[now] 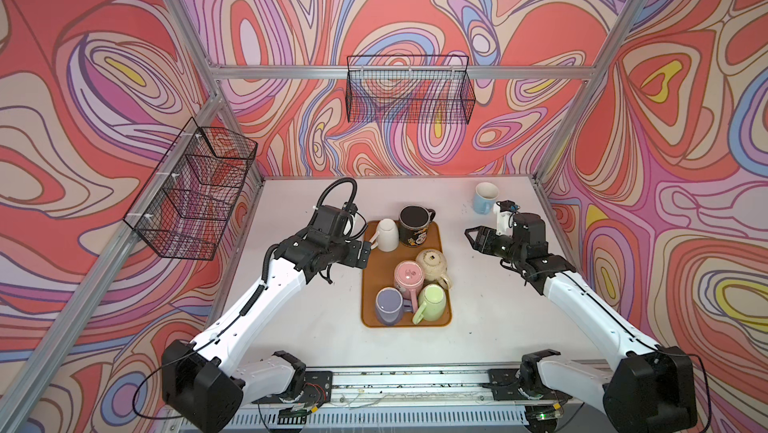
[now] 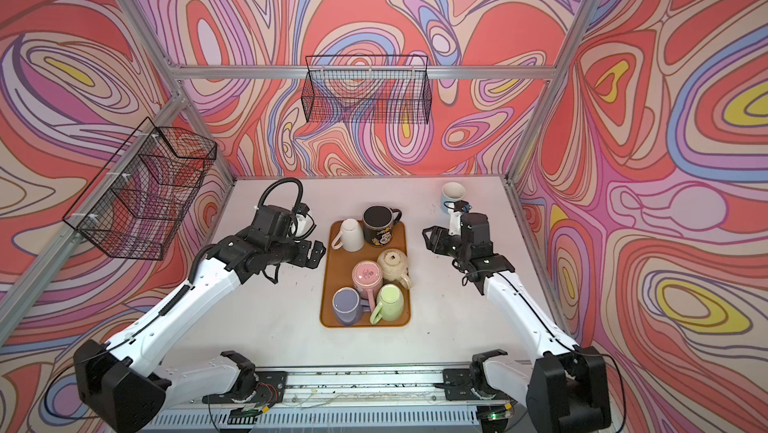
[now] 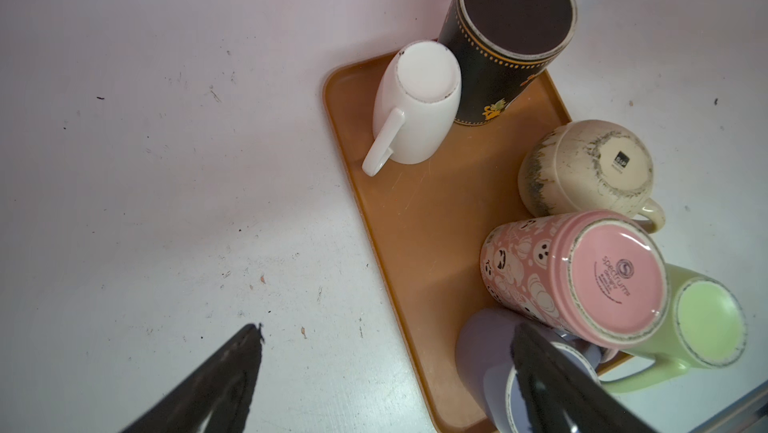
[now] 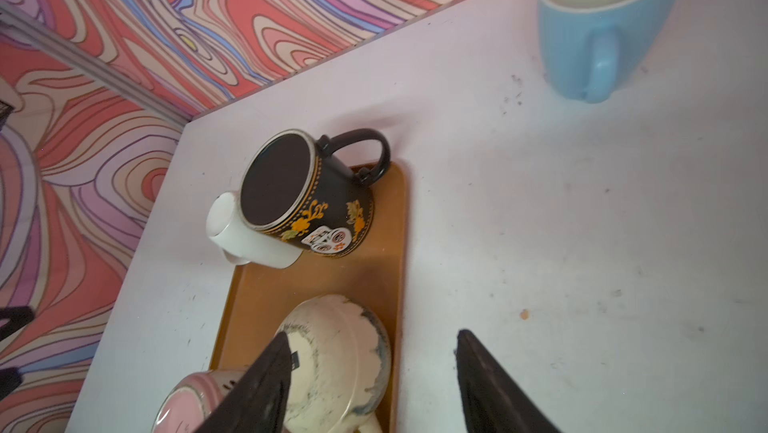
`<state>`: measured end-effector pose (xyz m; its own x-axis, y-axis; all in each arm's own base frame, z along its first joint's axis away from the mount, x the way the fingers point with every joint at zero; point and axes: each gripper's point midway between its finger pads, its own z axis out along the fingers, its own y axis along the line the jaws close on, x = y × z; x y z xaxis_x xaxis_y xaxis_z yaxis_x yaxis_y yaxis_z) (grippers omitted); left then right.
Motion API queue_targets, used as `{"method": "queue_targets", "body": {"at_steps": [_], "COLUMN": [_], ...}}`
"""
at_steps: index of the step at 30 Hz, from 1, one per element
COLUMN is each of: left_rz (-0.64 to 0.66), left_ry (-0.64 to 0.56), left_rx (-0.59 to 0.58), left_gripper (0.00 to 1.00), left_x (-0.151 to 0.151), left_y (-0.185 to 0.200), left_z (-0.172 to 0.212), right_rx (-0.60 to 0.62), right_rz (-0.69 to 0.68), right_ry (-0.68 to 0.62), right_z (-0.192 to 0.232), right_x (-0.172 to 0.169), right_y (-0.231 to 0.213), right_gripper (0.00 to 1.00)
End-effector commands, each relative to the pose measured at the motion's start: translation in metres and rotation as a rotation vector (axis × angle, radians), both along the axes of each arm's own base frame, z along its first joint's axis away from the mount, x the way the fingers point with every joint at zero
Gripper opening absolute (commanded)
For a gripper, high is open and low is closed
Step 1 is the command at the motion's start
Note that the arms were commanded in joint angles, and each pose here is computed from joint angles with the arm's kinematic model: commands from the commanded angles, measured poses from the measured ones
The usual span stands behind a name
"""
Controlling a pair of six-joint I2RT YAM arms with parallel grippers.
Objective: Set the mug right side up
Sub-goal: 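Move the left gripper over the upside-down white mug and grasp it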
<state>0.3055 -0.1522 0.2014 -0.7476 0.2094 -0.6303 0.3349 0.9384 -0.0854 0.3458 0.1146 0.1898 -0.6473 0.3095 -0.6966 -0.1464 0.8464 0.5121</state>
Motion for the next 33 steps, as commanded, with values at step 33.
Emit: {"method": "queue_targets", "body": {"at_steps": [33], "left_rz": [-0.314], "left_ry": [0.179], "left_rx": [0.196], "left_gripper": [0.65], "left_x": [0.116], "left_y": [-0.030], "left_z": [-0.115], "right_rx": [0.232], "right_rz": [0.079], "right_ry": [-0.058], "right_z": [-0.027], "right_x": [-0.019], "right_y": [0.035], "right_gripper": [0.62]}}
